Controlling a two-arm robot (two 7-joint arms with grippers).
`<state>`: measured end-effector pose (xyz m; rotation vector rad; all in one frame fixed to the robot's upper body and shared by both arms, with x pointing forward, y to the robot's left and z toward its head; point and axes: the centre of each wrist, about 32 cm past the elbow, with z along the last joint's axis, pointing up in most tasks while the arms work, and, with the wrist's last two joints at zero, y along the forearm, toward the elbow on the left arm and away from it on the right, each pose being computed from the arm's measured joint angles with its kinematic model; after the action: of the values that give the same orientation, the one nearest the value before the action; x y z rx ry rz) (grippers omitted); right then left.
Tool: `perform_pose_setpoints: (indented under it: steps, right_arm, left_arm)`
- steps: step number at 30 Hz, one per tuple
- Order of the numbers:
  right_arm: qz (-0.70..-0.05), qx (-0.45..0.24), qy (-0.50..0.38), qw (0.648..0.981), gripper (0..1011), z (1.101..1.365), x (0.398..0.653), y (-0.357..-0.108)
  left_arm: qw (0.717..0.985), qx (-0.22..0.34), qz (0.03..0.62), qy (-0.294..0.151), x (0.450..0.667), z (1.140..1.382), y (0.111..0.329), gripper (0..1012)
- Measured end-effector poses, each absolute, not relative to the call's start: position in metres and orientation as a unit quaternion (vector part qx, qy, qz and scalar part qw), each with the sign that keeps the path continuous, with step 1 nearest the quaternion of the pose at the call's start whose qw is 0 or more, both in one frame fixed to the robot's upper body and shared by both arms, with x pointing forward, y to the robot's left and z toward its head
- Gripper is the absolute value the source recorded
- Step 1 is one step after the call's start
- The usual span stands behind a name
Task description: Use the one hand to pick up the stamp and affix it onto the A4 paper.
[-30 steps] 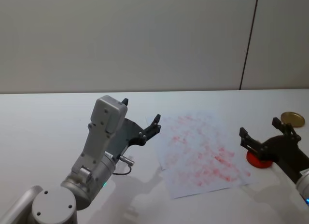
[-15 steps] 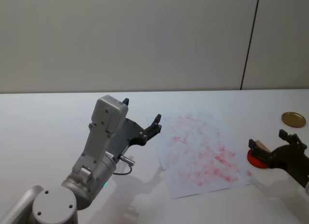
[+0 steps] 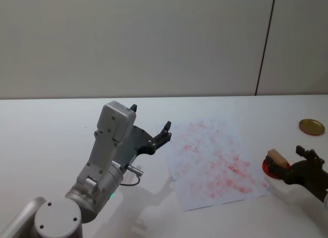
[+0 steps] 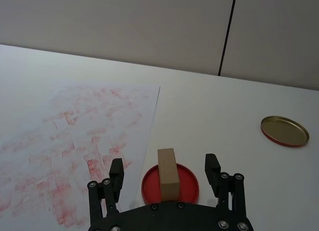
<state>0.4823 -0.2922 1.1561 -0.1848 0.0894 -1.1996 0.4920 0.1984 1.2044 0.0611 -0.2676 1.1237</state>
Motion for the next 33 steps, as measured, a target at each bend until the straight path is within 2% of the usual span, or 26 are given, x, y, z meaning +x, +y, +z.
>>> perform_pose_setpoints:
  steps: [5, 11, 14, 15, 17, 18, 22, 23, 26, 29, 30, 33]
  right_arm:
    - [-0.561, -0.097, 0.046, 0.821, 994, 1.152, 0.486, -0.293]
    - [-0.559, -0.106, 0.050, 0.821, 884, 1.149, 0.489, -0.293]
    - [-0.558, -0.109, 0.051, 0.821, 780, 1.148, 0.491, -0.292]
    - [-0.558, -0.111, 0.051, 0.821, 780, 1.147, 0.491, -0.292]
    - [-0.558, -0.113, 0.052, 0.820, 686, 1.146, 0.492, -0.292]
    - [-0.558, -0.113, 0.052, 0.820, 686, 1.146, 0.492, -0.292]
    - [-0.558, -0.115, 0.053, 0.820, 566, 1.144, 0.493, -0.291]
    - [-0.558, -0.116, 0.053, 0.820, 487, 1.144, 0.493, -0.291]
    - [-0.559, -0.116, 0.052, 0.820, 426, 1.143, 0.493, -0.291]
    - [-0.558, -0.116, 0.050, 0.820, 306, 1.142, 0.493, -0.291]
    - [-0.558, -0.116, 0.049, 0.820, 306, 1.142, 0.493, -0.290]
    - [-0.558, -0.115, 0.043, 0.821, 224, 1.142, 0.493, -0.290]
  left_arm:
    - [0.837, 0.029, 0.531, -0.126, 0.492, 1.204, 0.198, 993]
    - [0.837, 0.029, 0.531, -0.126, 0.492, 1.204, 0.198, 993]
    - [0.837, 0.029, 0.531, -0.126, 0.492, 1.204, 0.198, 993]
    - [0.837, 0.029, 0.531, -0.126, 0.492, 1.204, 0.198, 993]
    - [0.837, 0.029, 0.531, -0.126, 0.492, 1.204, 0.198, 993]
    - [0.837, 0.029, 0.531, -0.126, 0.492, 1.204, 0.198, 993]
    - [0.837, 0.029, 0.531, -0.126, 0.492, 1.204, 0.198, 993]
    - [0.837, 0.029, 0.531, -0.126, 0.492, 1.204, 0.198, 993]
    - [0.837, 0.029, 0.531, -0.126, 0.492, 1.204, 0.198, 993]
    - [0.837, 0.029, 0.531, -0.126, 0.492, 1.204, 0.198, 993]
    - [0.837, 0.029, 0.531, -0.126, 0.492, 1.204, 0.198, 993]
    - [0.837, 0.029, 0.531, -0.126, 0.492, 1.204, 0.198, 993]
